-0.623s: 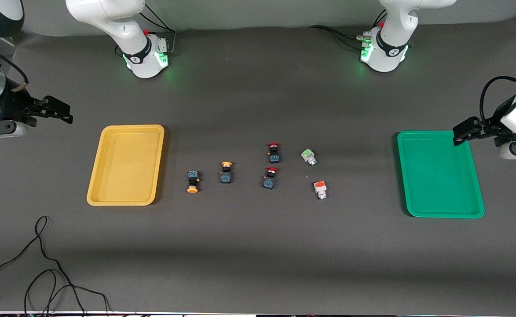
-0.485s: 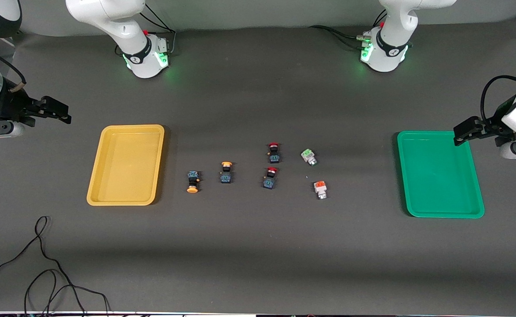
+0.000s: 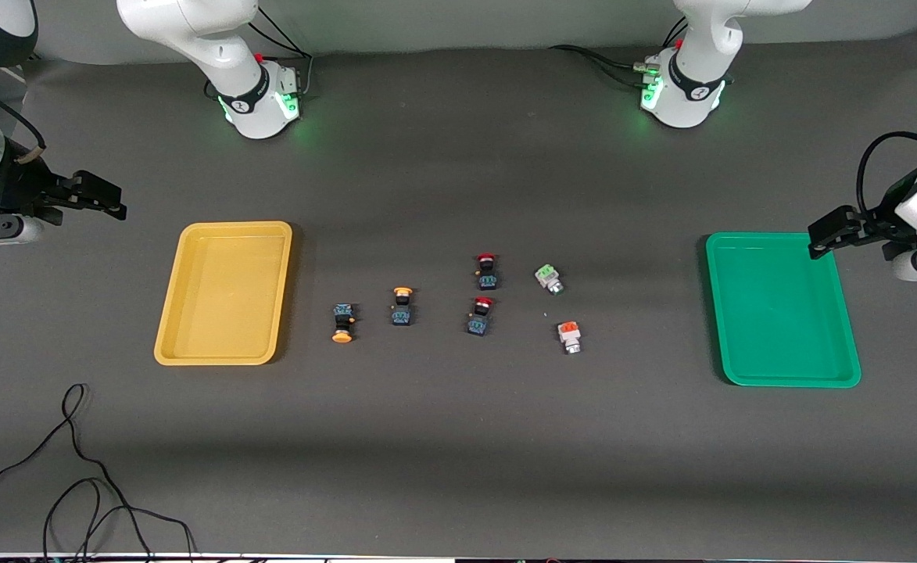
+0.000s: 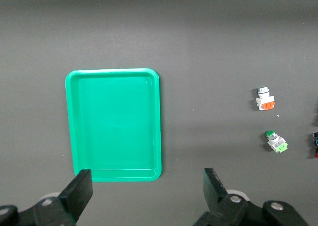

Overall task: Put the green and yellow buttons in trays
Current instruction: 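Grasp a yellow-capped button with the right gripper while the left gripper reaches buttons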

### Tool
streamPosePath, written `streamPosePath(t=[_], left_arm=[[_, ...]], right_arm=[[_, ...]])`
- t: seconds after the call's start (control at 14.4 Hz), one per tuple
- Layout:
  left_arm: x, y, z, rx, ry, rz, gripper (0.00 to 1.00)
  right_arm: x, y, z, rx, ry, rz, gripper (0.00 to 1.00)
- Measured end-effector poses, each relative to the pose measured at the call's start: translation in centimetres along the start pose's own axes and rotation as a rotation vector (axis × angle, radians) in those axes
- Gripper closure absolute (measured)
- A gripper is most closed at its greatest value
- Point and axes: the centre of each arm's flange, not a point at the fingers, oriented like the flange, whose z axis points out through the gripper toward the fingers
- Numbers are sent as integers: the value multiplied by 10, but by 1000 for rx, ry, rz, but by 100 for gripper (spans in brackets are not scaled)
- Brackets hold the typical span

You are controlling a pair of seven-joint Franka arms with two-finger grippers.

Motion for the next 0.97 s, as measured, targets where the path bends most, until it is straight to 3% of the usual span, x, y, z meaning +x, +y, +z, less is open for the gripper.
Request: streamPosePath(t=[0.55,0.76,0.97], left_arm=[[-3,16,18,-5,-42,3,0],[-8,62,37,-17,-74,-47,0],[-18,118,62,-80,-108,-112,0]], right_arm=[[-1,12,-9,11,17,24,0],[-1,0,-17,84,23,81,0],[-2,-54,-18,99,12,112,0]])
